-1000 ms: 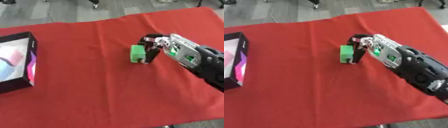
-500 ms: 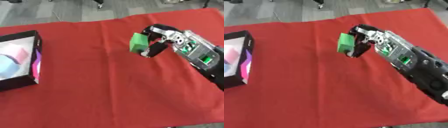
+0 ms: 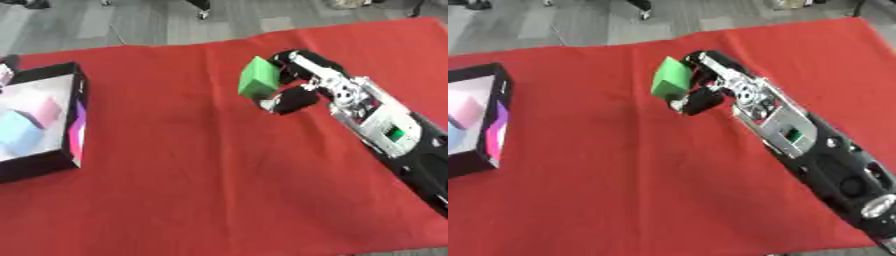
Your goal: Pick up the objects with one hand, pass them to the other hand, and then place them into the box on the other side of the table.
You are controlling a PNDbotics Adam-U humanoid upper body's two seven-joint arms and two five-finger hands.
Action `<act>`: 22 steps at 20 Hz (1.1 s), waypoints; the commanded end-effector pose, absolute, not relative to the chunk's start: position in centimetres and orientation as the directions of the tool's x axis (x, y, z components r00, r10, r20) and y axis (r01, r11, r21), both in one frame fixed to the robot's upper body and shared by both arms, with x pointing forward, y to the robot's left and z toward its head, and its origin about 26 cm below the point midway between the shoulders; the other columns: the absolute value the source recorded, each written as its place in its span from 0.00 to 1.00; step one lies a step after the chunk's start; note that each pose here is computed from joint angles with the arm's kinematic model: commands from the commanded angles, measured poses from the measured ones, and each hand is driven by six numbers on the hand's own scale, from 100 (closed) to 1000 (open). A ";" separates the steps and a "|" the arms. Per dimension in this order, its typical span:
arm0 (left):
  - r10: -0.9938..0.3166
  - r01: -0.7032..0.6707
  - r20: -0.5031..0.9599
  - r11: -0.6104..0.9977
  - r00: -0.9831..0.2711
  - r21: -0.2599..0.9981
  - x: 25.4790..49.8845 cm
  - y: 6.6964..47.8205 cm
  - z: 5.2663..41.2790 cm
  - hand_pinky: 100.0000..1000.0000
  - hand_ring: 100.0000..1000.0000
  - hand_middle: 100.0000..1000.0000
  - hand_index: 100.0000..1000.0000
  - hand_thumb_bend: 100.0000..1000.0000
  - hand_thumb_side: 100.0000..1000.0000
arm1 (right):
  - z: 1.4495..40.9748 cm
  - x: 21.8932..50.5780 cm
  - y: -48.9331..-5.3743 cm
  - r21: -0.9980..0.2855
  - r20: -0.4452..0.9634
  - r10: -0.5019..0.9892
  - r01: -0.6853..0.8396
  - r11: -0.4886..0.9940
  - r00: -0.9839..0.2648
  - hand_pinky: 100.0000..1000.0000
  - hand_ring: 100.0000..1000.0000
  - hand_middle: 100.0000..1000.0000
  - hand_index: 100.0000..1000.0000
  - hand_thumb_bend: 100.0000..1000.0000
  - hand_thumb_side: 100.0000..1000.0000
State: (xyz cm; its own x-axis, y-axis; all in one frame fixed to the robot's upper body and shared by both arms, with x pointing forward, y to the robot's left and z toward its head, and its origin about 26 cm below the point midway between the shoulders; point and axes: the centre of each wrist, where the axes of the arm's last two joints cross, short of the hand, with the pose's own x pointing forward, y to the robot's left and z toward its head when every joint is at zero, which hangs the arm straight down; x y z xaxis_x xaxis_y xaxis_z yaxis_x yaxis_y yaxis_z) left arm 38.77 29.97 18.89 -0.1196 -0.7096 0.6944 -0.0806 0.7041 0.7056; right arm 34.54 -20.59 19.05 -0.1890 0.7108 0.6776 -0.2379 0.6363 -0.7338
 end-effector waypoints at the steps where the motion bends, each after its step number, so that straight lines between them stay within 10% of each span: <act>1: -0.746 -0.049 0.639 0.657 -0.189 0.752 38.4 29.8 21.5 0.80 0.70 0.62 0.74 0.36 0.57 | 19.2 34.8 -19.9 -0.711 0.703 0.677 -0.223 0.667 -0.219 0.76 0.63 0.40 0.53 0.03 0.00; 22: -0.732 0.374 0.430 0.254 -0.528 0.892 36.2 20.7 26.0 0.81 0.74 0.71 0.81 0.41 0.53 | 15.3 36.3 -15.1 -0.634 0.758 0.521 -0.253 0.731 -0.394 0.76 0.63 0.40 0.53 0.03 0.00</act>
State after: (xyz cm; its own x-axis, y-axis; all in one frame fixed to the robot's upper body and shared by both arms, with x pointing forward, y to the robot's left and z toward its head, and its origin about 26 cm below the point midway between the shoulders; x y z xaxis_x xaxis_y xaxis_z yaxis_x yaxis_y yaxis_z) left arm 36.49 20.82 24.99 -0.5084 -0.7257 0.4636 0.3907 0.2854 0.8751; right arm 36.16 -15.41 14.56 -0.3556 0.5302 0.7697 -0.2654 0.7323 -0.6271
